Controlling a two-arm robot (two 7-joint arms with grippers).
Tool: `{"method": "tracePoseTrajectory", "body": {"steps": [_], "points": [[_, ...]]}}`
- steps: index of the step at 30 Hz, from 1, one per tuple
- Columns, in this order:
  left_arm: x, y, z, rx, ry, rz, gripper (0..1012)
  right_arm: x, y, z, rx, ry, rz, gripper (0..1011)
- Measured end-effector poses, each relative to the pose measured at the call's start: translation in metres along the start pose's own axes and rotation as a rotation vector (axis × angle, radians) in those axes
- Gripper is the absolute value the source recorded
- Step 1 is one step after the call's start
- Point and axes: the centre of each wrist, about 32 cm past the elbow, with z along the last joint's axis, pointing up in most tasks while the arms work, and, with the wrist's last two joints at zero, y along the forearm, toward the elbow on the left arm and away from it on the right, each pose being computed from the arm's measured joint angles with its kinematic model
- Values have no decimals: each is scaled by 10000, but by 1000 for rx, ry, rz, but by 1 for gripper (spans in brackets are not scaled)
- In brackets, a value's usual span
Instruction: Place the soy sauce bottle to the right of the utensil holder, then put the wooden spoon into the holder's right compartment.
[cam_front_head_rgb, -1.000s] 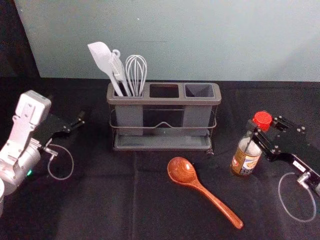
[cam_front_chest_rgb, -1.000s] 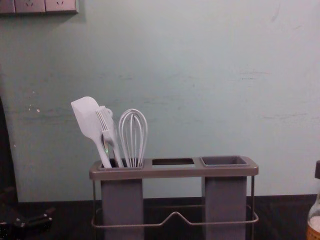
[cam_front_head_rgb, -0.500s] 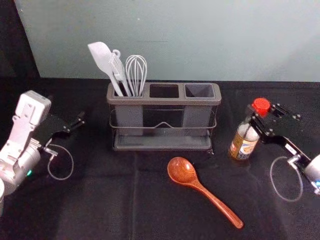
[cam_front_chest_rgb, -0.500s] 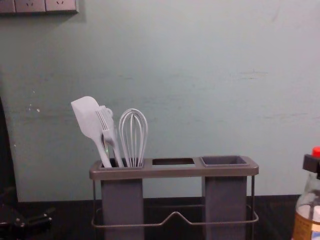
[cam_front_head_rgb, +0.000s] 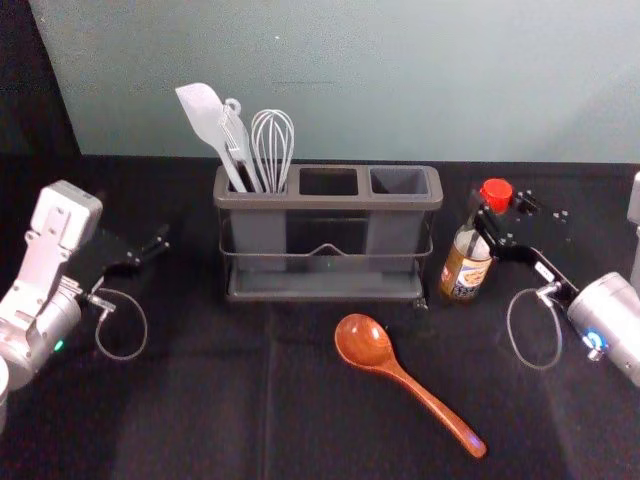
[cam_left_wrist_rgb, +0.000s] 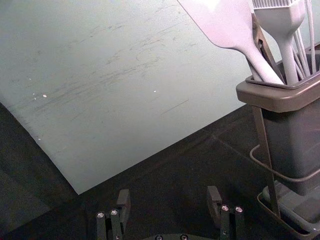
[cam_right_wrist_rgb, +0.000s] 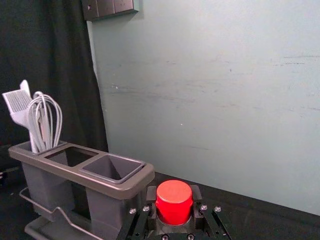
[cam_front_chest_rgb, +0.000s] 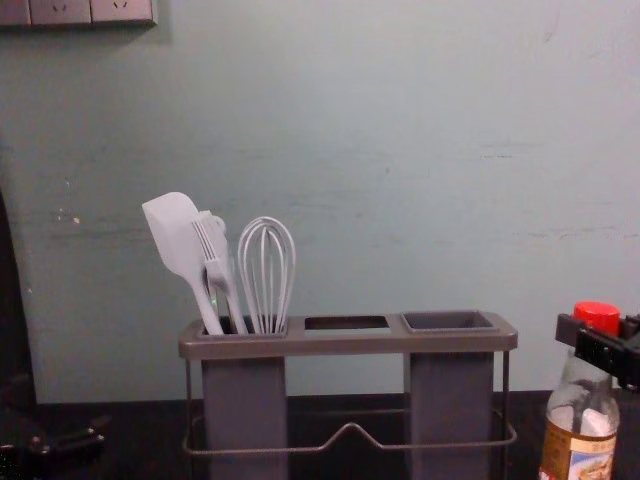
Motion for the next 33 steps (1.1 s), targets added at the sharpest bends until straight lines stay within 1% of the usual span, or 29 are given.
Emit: {"method": "tracePoseTrajectory", "body": {"steps": [3,9,25,28,29,32,33], "points": [[0,0,0,0,0,0,1005,7,64,-26,3,3,-4,390],[0,0,0,0,0,0,1005,20,132,-56,6,8,-12,390],[0,0,0,0,0,0,1005,5,193,-75,14,11,-1,390],[0,0,0,0,0,0,1005,5,194,-81,13,10,0,403],[0,0,0,0,0,0,1005,5,195,-83,13,8,0,453],[0,0,0,0,0,0,1005,6,197,-87,12,7,-1,513],[0,0,0,0,0,0,1005,6,198,-88,11,6,-1,577]]}}
